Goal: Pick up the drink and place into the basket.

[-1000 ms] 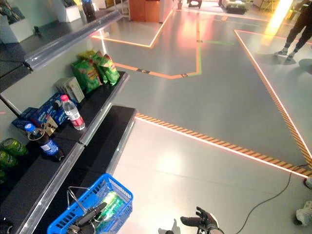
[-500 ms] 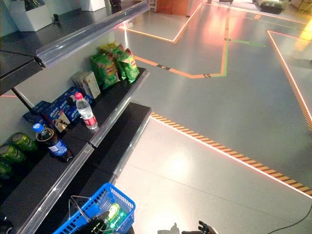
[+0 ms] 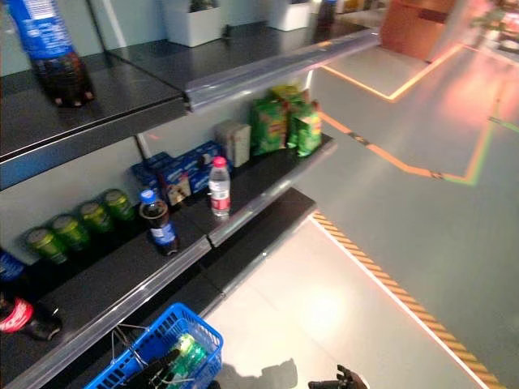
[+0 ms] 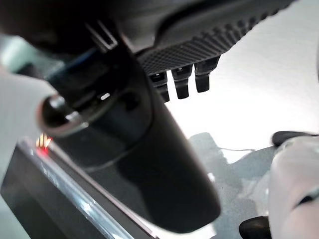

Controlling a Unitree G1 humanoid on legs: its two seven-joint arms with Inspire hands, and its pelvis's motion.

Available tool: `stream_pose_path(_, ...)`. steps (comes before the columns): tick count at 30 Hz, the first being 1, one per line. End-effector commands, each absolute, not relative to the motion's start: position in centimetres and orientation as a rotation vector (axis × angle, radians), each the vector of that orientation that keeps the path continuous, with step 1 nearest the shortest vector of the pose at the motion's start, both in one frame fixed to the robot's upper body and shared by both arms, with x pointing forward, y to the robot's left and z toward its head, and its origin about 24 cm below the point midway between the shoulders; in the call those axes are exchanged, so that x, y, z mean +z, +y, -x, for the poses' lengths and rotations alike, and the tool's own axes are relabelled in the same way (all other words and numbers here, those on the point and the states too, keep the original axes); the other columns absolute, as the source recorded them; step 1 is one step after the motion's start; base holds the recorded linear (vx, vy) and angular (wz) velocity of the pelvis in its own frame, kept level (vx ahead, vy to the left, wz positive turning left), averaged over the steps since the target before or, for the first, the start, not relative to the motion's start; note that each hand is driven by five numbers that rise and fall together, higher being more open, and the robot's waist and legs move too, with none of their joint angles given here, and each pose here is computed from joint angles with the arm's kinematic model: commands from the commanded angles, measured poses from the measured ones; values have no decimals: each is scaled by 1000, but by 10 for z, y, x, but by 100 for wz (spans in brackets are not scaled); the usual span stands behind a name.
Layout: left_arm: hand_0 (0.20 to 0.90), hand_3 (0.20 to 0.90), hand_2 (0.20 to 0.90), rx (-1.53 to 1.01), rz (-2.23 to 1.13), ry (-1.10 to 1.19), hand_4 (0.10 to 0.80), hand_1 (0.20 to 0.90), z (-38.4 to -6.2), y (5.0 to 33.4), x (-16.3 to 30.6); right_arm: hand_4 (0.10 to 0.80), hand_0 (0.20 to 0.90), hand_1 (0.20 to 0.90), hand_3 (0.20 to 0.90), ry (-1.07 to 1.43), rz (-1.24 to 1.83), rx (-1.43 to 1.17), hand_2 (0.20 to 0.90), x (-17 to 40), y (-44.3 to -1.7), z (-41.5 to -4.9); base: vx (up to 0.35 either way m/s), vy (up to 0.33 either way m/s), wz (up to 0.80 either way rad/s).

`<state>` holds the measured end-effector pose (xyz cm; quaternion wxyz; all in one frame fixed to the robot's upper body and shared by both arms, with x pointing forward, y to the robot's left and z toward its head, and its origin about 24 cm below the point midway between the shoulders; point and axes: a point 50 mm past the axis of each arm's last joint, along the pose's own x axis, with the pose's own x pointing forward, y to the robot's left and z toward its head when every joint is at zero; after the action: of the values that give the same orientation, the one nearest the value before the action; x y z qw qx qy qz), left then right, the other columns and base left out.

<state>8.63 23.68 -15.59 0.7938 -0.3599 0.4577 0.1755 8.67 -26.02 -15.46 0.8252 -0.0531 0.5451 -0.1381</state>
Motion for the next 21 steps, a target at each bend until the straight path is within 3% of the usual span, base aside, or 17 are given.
stream_pose_path(1, 300, 200, 300, 243, 756, 681, 100, 300, -151, 248, -126, 800, 900, 900, 900, 1059, 103, -408, 900, -143, -284, -98, 186, -246, 140)
stream_pose_path(13, 300, 200, 300, 256, 784, 650, 100, 300, -143, 255, -128, 800, 900, 900, 900, 1030, 156, -275, 900, -139, -273, -125, 184, -286, 124)
stream_pose_path(21, 300, 200, 300, 207, 770, 695, 100, 300, -149, 246, -127, 800, 900, 900, 900, 1053, 148, -329, 900, -142, -276, -114, 59, -149, 66)
